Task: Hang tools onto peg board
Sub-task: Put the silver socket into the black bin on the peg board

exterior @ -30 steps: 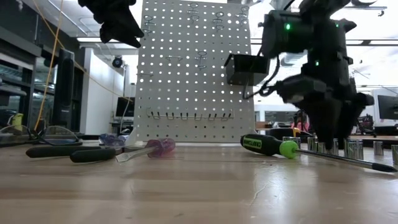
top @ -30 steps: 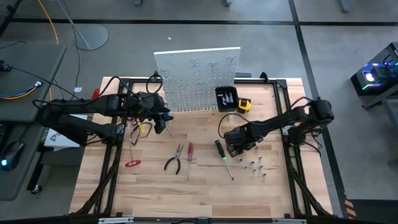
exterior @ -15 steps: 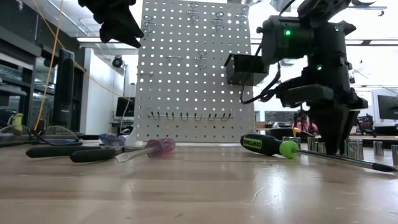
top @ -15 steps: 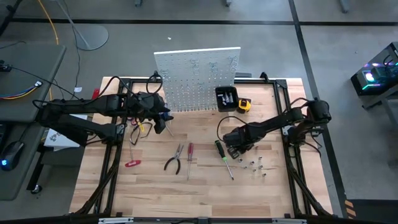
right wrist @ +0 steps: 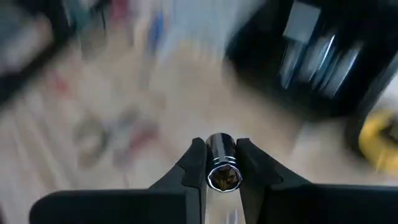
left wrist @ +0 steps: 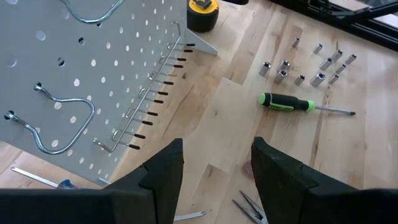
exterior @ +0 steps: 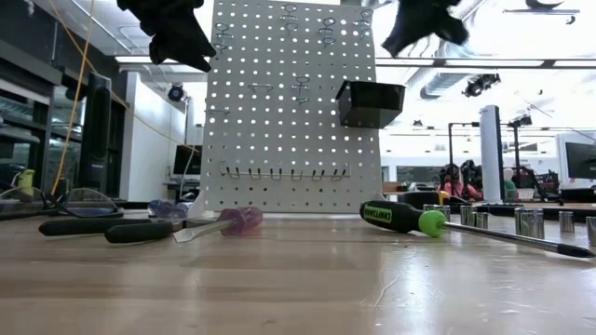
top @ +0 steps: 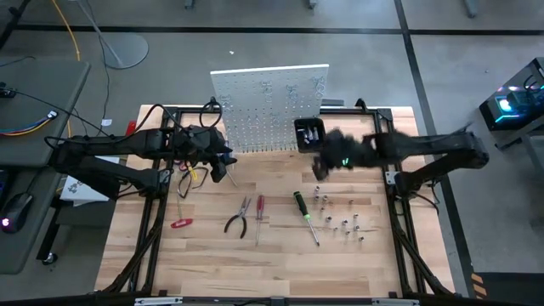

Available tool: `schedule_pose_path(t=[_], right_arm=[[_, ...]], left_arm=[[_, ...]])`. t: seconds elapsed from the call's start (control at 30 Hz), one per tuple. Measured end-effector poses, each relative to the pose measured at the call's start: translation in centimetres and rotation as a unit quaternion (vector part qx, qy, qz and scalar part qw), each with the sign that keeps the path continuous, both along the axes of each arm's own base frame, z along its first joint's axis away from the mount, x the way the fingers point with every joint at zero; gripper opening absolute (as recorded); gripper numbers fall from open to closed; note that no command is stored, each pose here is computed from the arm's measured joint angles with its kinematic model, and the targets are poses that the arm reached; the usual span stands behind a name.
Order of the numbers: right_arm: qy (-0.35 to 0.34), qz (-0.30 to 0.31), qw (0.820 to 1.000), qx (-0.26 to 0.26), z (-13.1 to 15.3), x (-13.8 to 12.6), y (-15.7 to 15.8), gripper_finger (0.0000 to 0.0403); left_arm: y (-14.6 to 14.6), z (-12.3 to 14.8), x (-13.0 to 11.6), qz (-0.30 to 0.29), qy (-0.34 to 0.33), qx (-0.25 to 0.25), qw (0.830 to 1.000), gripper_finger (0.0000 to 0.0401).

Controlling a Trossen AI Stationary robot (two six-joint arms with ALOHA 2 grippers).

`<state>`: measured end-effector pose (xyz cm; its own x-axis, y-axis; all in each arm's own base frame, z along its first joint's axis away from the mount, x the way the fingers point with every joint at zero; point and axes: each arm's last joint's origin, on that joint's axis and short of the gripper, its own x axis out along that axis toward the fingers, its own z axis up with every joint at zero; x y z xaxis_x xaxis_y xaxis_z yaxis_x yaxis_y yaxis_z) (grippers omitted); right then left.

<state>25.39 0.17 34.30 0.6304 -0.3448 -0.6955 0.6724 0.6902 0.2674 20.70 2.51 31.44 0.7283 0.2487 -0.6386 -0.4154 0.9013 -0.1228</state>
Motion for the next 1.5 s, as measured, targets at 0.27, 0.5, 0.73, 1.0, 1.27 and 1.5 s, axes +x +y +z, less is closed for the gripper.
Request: schedule_pose_path(t=[0.27, 0.5, 0.73, 1.0, 1.27, 1.5], right_arm=[[-0.018, -0.036, 0.998, -0.054, 0.9, 2.3, -4.8, 0.0070], [0.005, -0.036, 0.998, -0.046, 0.2, 2.7, -5.6, 0.0188], [0.044, 0.042, 0.996, 0.067, 0.4, 0.5, -3.5, 0.0226], [0.267, 0.039, 0.947, 0.173, -3.9, -3.3, 3.5, 0.0228], [0.376, -0.039, 0.893, 0.243, -13.3, -6.0, 4.1, 0.0229], [0.331, -0.074, 0.900, 0.272, -17.5, -6.3, 2.9, 0.0229]], left_arm=[[0.0, 0.0, 0.0, 0.000, -0.001, -0.001, 1.000, 0.0173], [0.0, 0.0, 0.0, 0.004, -0.001, -0.003, 1.000, 0.0172], [0.1, 0.0, 0.0, 0.010, -0.001, 0.002, 1.000, 0.0172], [0.1, 0.0, 0.0, 0.008, 0.000, 0.005, 1.000, 0.0172], [0.1, 0.0, 0.0, 0.008, 0.000, 0.005, 1.000, 0.0172], [0.1, 0.0, 0.0, 0.008, 0.000, 0.005, 1.000, 0.0172]])
